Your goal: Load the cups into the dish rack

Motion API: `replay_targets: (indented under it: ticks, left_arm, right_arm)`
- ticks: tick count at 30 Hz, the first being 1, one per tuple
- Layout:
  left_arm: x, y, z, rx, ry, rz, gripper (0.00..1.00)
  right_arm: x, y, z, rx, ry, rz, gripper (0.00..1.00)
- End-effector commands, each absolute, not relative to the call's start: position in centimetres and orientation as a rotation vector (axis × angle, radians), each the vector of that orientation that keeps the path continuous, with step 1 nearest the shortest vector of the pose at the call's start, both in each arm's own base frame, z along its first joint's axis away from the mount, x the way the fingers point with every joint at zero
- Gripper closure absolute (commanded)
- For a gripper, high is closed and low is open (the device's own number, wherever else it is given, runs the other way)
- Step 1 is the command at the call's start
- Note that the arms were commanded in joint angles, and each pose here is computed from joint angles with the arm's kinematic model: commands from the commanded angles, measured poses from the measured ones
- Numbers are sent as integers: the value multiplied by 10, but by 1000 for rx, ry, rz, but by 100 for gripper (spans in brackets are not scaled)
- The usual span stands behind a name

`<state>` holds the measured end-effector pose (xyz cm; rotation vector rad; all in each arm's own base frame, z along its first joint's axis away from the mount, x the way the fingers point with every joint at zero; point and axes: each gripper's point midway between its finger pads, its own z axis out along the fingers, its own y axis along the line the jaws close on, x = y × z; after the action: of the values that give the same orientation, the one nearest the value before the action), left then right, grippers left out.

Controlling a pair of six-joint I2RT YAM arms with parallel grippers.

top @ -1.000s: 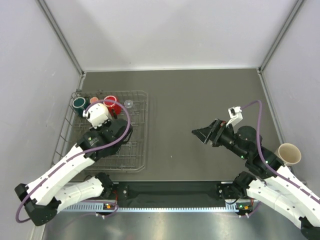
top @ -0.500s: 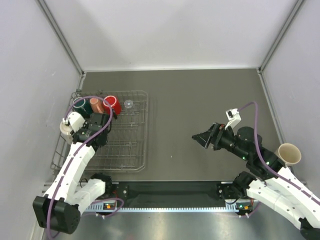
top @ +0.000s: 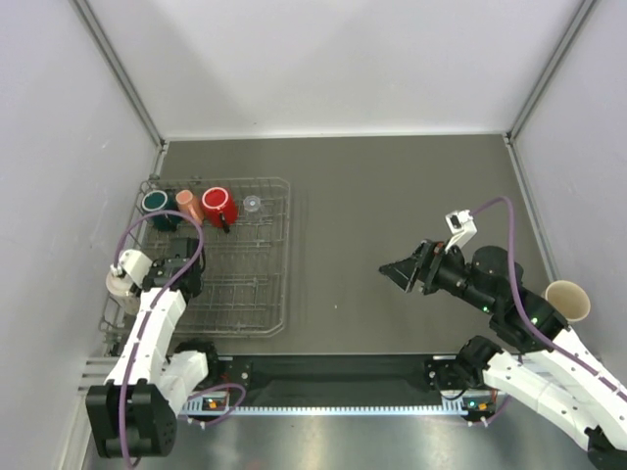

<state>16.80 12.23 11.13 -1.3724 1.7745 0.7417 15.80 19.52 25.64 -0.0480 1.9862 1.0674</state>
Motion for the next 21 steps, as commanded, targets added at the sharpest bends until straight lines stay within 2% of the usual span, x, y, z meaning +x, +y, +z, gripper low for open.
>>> replay_targets:
  ticks: [1,12,14,16,21]
  left_arm:
    - [187,136,116,-1437,1622,700,100]
    - [192,134,102,-1439,1615,650,100]
    - [190,135,99,-1441,1617,665,93]
    - [190,135,96,-1446,1626,670,81]
    - [189,133,86,-1464,1651,671,73]
  right_arm:
    - [157,191,280,-70,1922,1076,19]
    - [157,190,270,-43,1944,1075,19]
    - [157,190,269,-37,1948,1077,19]
    - [156,190,271,-37,1940,1084,19]
    - [156,189,273,-30,1935,1087,19]
